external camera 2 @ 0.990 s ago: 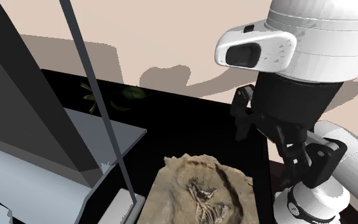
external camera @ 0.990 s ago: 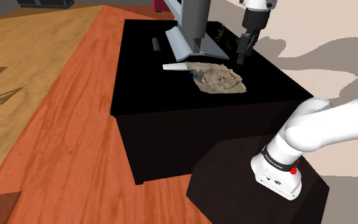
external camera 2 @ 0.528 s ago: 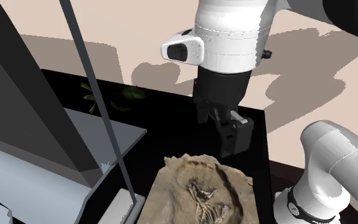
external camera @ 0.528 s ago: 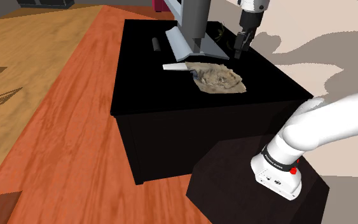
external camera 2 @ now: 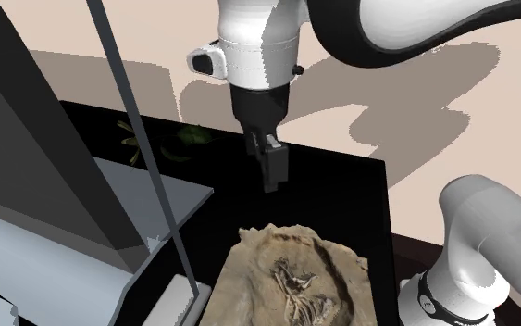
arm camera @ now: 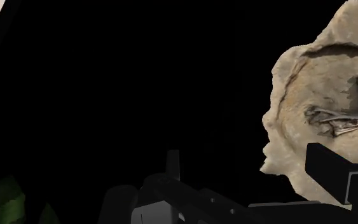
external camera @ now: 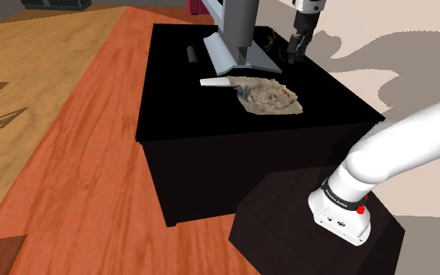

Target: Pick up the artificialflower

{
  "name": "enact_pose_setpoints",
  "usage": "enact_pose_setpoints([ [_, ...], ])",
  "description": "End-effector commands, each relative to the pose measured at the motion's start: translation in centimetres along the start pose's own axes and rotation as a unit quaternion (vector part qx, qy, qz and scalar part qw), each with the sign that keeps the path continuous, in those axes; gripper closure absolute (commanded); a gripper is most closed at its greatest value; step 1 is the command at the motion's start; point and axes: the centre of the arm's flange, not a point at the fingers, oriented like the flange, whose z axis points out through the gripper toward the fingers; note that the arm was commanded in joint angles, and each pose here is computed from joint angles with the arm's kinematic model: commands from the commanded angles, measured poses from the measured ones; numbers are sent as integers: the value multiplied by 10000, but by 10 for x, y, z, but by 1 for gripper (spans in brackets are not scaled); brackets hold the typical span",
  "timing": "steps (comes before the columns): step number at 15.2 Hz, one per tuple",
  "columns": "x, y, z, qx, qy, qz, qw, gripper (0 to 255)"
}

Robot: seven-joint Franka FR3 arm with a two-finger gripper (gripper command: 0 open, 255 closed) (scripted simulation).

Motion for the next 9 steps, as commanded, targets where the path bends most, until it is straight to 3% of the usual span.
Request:
enact_pose_setpoints([
  [1,10,24,8,-55,5,62,10000,0],
  [9,47,115,25,-244,30,306,9992,0],
])
